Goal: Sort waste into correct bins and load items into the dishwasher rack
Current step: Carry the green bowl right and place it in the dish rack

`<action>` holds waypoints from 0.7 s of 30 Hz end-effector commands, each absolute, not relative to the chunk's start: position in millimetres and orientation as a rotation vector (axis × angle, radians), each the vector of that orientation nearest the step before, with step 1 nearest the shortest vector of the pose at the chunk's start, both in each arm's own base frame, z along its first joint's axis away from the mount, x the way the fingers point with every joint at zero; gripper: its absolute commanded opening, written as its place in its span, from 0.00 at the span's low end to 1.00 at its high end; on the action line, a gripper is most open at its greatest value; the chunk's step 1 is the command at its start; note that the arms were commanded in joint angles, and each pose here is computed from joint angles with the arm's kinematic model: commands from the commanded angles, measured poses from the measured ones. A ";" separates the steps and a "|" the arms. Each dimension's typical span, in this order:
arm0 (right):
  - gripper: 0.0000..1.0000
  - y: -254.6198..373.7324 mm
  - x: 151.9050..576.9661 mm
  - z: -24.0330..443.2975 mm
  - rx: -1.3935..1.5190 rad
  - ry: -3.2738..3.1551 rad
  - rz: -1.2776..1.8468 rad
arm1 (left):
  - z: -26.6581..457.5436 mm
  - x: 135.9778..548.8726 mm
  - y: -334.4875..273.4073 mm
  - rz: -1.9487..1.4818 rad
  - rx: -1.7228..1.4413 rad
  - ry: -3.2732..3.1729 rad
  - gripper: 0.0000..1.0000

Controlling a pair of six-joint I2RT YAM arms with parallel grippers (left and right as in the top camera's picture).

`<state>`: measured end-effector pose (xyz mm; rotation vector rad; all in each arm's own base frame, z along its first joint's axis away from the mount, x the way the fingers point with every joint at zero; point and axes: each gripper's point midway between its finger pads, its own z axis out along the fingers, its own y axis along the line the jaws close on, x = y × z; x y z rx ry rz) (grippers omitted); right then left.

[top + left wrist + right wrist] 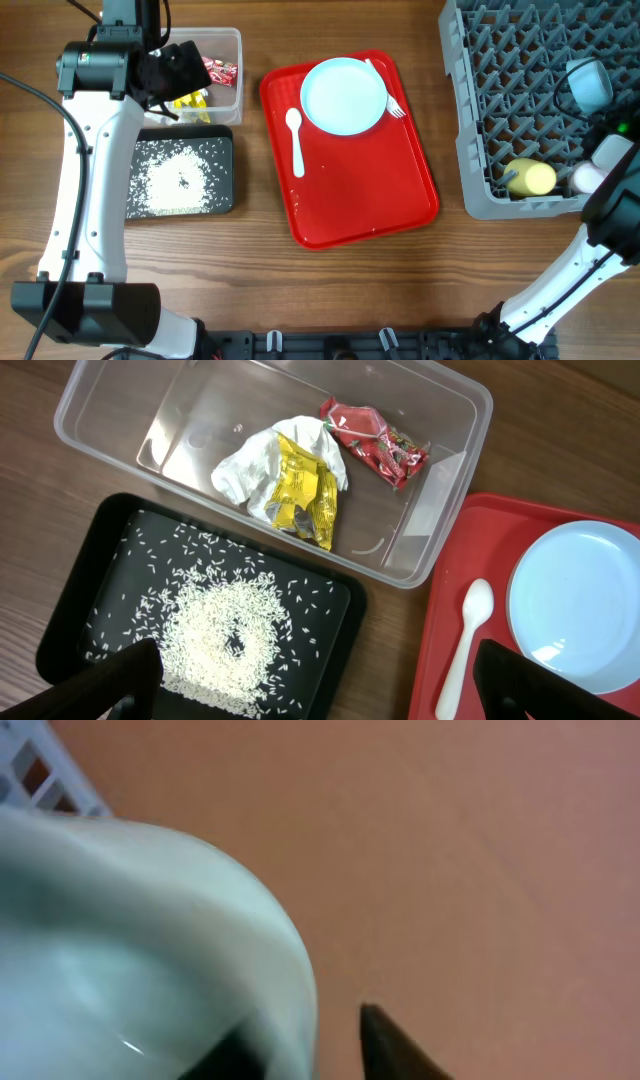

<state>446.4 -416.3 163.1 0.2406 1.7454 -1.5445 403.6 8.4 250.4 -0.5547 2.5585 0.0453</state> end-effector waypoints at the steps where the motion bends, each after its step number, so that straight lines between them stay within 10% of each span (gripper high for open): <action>1: 0.53 -408.1 457.9 152.6 0.224 1.760 -1.533 | 248.2 404.3 10.2 0.059 -0.575 2.557 1.00; 21: 0.86 -277.4 512.3 166.1 0.344 1.671 -1.493 | 248.2 404.3 10.2 0.059 -0.575 2.557 1.00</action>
